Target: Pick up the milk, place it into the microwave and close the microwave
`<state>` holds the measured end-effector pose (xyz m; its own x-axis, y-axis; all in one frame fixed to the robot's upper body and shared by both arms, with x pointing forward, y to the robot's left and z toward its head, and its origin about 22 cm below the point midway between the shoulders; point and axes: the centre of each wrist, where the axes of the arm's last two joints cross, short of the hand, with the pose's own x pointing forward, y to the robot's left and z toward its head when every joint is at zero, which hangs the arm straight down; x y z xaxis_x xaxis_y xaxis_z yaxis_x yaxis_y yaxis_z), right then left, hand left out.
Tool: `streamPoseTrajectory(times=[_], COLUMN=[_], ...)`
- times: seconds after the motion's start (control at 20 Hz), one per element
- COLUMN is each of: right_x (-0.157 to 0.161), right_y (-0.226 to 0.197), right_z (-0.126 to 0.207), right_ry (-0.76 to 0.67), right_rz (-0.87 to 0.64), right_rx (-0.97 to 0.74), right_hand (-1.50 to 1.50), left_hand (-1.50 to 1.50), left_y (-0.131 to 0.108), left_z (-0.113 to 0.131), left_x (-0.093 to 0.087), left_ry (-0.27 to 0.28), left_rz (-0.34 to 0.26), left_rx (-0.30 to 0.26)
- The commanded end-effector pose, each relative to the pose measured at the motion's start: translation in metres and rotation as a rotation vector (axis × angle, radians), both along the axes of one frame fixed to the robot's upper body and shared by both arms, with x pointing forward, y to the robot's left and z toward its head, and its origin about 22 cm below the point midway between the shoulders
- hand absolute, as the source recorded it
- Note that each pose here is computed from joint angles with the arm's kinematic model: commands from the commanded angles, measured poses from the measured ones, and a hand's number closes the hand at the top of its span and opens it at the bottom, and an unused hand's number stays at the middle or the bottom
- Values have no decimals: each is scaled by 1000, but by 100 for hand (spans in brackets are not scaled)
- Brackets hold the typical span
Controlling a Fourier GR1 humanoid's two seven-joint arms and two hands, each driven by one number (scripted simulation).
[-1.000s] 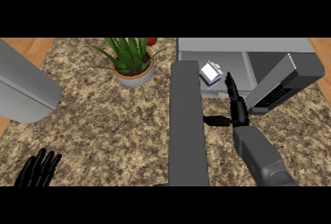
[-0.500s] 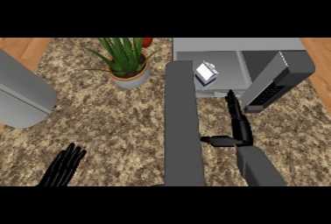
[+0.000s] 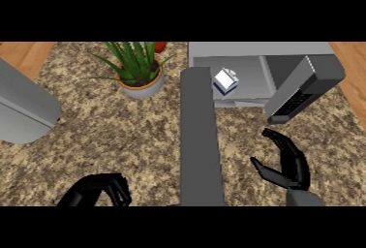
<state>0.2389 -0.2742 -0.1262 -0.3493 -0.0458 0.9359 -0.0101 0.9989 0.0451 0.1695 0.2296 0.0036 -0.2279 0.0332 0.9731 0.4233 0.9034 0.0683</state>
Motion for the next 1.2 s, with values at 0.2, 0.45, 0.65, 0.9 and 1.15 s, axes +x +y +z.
streamPoseTrajectory(times=[0.2, 0.45, 0.65, 0.9, 1.15], right_x=[-47, -68, -65, -49, -50], right_y=[-45, -74, -81, -78, -85], right_z=[33, 57, 61, 87, 113], right_ry=[-27, -42, -62, -106, -144], right_rz=[-47, -66, -75, -54, 0], right_rx=[73, 36, -29, -15, -3], right_hand=[-150, -150, -150, -150, -150], left_hand=[150, 150, 150, 150, 150], left_y=[-44, -92, -133, -173, -197], left_z=[-4, -2, 2, -22, -26], left_x=[51, 79, 92, 91, 102], left_ry=[-47, -53, -127, -90, 13], left_rz=[-50, -117, -186, -268, -208], left_rx=[134, 164, 247, 319, 363])
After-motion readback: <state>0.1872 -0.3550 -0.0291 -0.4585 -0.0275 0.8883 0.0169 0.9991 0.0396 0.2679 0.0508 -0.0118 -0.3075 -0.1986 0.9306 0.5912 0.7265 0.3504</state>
